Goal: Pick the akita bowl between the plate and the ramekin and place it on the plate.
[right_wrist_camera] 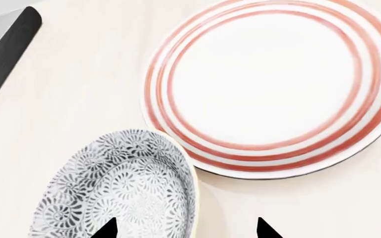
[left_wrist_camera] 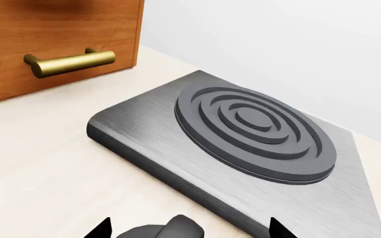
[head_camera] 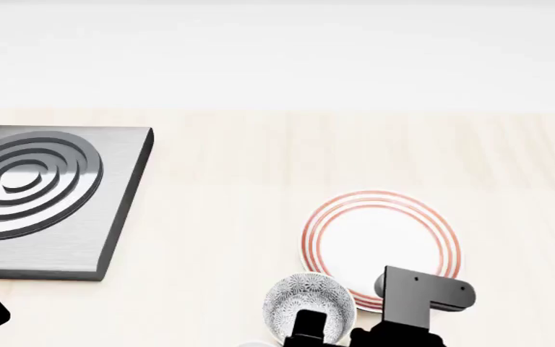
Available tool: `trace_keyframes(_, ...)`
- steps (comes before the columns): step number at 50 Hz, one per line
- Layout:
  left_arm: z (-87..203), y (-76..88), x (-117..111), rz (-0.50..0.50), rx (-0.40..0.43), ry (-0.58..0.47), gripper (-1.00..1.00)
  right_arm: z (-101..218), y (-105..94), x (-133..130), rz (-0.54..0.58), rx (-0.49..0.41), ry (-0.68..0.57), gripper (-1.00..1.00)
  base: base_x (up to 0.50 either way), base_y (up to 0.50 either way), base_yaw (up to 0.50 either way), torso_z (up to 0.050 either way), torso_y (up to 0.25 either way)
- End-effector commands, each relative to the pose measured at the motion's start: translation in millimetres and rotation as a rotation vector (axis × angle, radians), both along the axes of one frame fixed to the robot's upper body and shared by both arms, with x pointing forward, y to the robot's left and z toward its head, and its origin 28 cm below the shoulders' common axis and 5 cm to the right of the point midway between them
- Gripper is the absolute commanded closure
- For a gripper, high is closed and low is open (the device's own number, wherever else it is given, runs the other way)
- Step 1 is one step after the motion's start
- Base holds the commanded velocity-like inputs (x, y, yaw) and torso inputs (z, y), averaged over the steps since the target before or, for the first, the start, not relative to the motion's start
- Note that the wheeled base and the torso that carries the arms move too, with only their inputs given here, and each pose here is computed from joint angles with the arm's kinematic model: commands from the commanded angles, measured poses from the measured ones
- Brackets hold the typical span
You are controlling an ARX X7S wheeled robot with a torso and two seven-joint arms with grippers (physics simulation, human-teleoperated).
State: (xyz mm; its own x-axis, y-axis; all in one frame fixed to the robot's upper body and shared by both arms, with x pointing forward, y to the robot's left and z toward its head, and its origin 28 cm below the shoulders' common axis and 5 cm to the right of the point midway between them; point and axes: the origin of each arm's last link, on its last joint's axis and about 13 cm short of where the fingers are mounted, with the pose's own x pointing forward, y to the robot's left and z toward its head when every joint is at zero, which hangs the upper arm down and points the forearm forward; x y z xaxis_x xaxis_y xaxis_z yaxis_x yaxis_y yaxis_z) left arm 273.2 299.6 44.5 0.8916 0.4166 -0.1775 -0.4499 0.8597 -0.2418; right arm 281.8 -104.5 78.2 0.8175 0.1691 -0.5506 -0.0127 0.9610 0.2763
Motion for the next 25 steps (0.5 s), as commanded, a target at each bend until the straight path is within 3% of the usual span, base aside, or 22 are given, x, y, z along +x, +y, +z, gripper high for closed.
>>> trace_keyframes(1, -0.4, -0.1, 0.2, 0.0, 0.0, 0.0, -1.0, -1.5, 0.3, -0.5, 0.017, -0.006, 0.01, -1.0, 0.0, 0.0, 0.0, 0.0, 0.0)
trace_keyframes(3, -0.8, 0.0, 0.4, 0.0, 0.0, 0.0, -1.0, -1.9, 0.8, -0.4, 0.023, -0.011, 0.008, -1.0, 0.0, 0.0, 0.0, 0.0, 0.0)
trace_keyframes(4, -0.7, 0.0, 0.5, 0.0, 0.0, 0.0, -1.0, -1.6, 0.6, -0.1, 0.008, -0.031, -0.008, 1.0, 0.0, 0.0, 0.0, 0.0, 0.0)
trace_keyframes(8, 0.3, -0.1, -0.1, 0.0, 0.0, 0.0, -1.0, 0.6, 1.6, -1.1, 0.004, -0.021, -0.011, 1.0, 0.0, 0.0, 0.0, 0.0, 0.0)
trace_keyframes(25, -0.2, -0.1, -0.4, 0.0, 0.001, 0.0, -1.0, 11.3, 7.6, -3.2, 0.072, -0.137, -0.128, 1.0, 0.0, 0.0, 0.0, 0.0, 0.0)
